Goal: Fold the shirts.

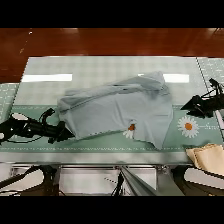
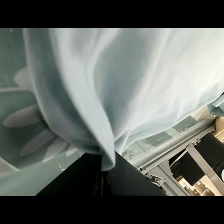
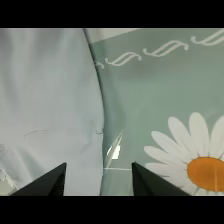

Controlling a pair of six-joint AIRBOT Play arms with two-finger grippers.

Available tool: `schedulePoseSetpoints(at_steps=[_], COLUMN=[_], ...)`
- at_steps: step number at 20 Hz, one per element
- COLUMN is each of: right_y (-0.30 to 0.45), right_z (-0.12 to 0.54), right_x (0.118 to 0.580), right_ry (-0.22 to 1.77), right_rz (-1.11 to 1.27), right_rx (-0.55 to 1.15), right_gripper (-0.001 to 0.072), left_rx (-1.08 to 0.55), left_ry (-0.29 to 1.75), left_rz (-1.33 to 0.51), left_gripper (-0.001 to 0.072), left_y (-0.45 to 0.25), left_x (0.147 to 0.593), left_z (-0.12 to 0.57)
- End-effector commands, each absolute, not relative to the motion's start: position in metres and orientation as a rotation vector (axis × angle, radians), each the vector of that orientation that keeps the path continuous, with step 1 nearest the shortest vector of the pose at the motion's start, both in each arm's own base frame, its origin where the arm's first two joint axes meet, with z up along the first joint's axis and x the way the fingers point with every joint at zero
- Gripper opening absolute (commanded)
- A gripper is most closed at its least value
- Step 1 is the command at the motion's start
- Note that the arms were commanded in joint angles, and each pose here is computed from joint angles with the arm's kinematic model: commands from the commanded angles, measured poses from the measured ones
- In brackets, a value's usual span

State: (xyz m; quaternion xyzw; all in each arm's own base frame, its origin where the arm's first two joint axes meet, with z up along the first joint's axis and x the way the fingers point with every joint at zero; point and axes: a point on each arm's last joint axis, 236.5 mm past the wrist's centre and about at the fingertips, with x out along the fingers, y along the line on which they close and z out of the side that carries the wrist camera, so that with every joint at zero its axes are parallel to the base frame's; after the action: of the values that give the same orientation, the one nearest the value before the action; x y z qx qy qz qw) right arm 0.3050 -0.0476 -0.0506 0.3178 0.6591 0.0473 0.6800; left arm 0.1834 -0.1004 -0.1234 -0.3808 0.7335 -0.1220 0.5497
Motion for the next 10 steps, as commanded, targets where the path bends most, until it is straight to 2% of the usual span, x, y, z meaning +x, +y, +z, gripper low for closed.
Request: schedulePoseSetpoints(at_steps=[1, 9, 10], right_y=[-0.034, 0.008, 0.015], right_z=[-0.075, -0.119, -0.118], right_x=[0.307, 0.326, 0.327], right_ry=[1.437, 1.378, 1.381], right_rz=[0.082, -0.041, -0.035], right_rx=[0.785, 0.751, 0.755], right_gripper=[0.0494, 0.0484, 0.0370], left_rx=[-0.855, -0.851, -0.849], left_ry=[1.660, 1.651, 1.645], left_rz=[-0.235, -0.227, -0.224], left_gripper=[0.0021, 0.0021, 0.0021], left_y=[-0.089, -0.087, -0.086], left_x=[0.200, 0.202, 0.204], left_z=[-0.136, -0.137, -0.137])
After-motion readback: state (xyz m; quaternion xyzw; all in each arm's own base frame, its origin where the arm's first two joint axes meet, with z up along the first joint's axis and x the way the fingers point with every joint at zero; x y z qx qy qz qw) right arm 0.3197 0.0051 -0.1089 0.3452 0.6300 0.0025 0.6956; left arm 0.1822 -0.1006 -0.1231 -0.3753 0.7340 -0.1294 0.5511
